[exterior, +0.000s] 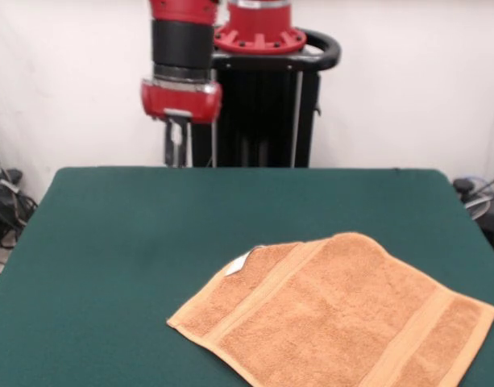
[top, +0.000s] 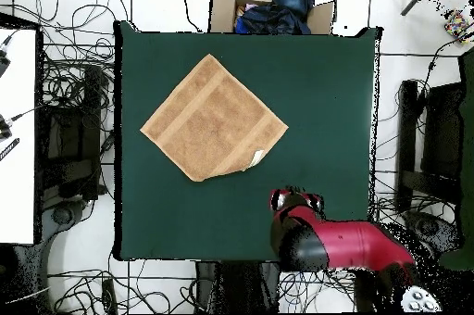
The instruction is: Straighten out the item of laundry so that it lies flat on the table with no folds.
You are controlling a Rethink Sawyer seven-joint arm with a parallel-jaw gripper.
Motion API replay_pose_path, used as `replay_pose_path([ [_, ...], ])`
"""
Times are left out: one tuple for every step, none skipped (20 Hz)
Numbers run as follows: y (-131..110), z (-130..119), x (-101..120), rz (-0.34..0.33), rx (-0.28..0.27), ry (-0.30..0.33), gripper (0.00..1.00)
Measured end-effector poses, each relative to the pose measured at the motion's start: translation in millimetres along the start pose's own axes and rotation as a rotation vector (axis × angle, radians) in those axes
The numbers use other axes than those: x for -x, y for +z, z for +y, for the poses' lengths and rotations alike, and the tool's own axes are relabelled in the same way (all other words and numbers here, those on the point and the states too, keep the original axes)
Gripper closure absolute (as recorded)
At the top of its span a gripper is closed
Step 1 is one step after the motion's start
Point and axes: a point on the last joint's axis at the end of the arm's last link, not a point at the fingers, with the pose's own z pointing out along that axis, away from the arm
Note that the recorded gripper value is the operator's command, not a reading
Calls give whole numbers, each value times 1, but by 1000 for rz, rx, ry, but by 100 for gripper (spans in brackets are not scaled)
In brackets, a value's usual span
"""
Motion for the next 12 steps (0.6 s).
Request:
replay_pose_path([
  [3,11,8,-8,10,-3,100],
  [5,19,13,-13,17,-3,100],
  [8,30,22,-23,28,-2,100],
  [11,40,29,-31,36,3,100],
  [14,46,34,-37,42,8,100],
  [17,53,38,-42,48,14,100],
  [19,57,42,-46,51,20,100],
  [24,64,46,-53,56,31,100],
  [26,66,48,-57,59,35,100],
  [29,70,51,-62,64,42,100],
  [34,76,54,-73,70,51,100],
  [41,80,59,-86,75,63,100],
])
